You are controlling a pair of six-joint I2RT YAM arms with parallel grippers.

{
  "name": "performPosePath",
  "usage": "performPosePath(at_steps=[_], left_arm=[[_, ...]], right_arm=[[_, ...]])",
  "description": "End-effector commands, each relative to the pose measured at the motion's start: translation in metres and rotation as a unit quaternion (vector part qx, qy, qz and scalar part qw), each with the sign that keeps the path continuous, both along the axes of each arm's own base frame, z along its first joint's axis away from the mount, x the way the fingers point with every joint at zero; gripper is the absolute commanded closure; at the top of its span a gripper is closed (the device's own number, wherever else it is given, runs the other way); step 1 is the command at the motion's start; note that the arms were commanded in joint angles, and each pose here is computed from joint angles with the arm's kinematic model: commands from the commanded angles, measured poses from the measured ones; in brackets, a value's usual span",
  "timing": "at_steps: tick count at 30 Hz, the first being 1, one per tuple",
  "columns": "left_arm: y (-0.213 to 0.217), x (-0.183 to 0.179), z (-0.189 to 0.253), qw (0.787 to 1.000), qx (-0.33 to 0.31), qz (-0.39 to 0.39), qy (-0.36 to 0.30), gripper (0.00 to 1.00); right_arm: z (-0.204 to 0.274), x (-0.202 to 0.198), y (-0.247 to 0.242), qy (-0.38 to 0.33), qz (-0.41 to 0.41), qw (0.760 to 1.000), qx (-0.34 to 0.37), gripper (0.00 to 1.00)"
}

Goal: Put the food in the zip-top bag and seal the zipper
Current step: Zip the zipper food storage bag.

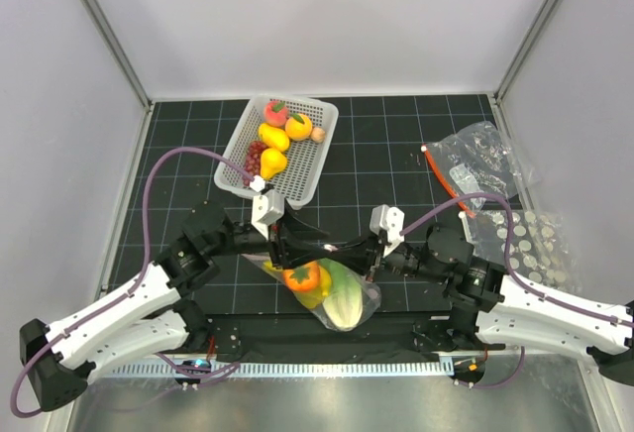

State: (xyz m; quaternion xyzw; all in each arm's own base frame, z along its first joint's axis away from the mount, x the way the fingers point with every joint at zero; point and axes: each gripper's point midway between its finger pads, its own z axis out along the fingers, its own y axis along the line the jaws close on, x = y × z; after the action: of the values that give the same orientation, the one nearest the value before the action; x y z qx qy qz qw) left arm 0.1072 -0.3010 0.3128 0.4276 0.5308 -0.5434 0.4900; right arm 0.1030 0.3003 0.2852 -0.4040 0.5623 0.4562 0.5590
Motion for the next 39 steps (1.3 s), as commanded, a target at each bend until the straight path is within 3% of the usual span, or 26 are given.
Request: performPosePath(at_steps=[1,5,16,18,27,35,38,39], left_arm=[[0.000,-0.008,0.020,1.000,-0.015,-0.022,-0.016,0.58],[-0.002,-0.010,0.018,0.999,-0.011,-0.029,-0.014,0.71],[-0.006,-0.014,0.018,0.999,-0.010,-0.039,-0.018,0.80],[-0.006,-0.015,0.018,0.999,-0.009,-0.042,-0.021,0.99],[-0.003,-0.009,0.019,1.000,-0.014,-0.015,-0.024,1.00],[-0.011,-0.002,0.012,1.000,0.004,-0.013,-0.009,0.99],[-0.010,-0.001,0.012,1.000,0.006,-0.009,-0.009,0.99],[-0.010,-0.001,0.013,1.000,0.005,-0.007,-0.009,0.99]], right_arm=[[0.040,0.004,-0.006,-0.023,-0.015,0.997,0.072,0.99],[0.041,0.004,-0.007,-0.022,-0.017,0.997,0.077,0.99],[0.035,0.006,-0.001,-0.012,-0.016,0.998,0.062,0.99],[0.036,0.007,-0.001,-0.012,-0.016,0.998,0.062,0.99],[0.041,0.027,-0.018,-0.010,-0.087,0.993,0.077,0.99],[0.061,0.053,-0.082,-0.021,-0.226,0.960,0.162,0.99],[0.060,0.074,-0.126,-0.006,-0.336,0.923,0.186,0.99],[0.057,0.084,-0.148,0.005,-0.391,0.900,0.192,0.99]])
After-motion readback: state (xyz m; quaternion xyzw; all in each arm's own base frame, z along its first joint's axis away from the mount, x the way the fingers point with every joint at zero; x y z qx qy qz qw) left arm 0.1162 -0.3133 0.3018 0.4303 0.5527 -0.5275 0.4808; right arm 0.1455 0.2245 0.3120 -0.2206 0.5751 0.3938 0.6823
